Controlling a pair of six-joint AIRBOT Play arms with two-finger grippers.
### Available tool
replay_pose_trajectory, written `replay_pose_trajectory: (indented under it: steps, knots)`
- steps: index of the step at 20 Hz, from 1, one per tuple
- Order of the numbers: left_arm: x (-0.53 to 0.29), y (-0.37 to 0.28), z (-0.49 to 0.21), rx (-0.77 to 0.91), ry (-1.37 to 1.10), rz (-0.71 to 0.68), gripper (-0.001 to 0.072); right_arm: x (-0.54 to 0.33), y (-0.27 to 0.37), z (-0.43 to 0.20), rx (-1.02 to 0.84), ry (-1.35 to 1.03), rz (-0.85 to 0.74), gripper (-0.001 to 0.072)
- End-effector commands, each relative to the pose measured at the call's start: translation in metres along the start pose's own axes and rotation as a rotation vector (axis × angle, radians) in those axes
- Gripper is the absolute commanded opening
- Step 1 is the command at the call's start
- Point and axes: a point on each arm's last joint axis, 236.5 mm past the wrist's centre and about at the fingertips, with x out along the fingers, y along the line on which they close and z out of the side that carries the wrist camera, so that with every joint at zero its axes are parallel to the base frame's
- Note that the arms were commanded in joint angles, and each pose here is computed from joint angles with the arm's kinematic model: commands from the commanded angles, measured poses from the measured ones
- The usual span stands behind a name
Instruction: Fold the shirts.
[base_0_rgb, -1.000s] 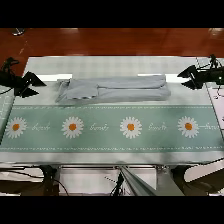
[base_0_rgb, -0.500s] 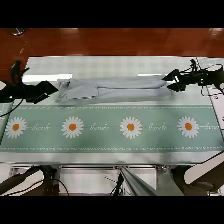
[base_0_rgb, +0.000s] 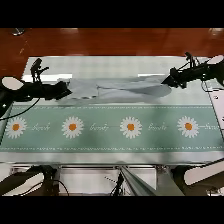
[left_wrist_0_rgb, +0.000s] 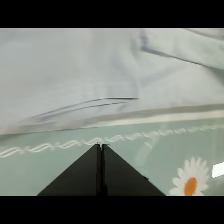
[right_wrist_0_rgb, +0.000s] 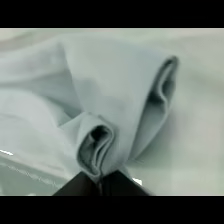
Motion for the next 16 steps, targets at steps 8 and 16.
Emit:
replay_pose_trajectory:
  steps: [8,16]
  knots:
    - [0.084,-0.151,-0.048,0.341,0.173,-0.159,0.0024,-0.159,0.077,-0.135,-0.217,-0.316,-0.162,0.0027]
    - [0.191,-0.281,-0.13,0.495,0.325,-0.253,0.0025,-0.186,0.106,-0.183,-0.224,-0.406,-0.144,0.0028]
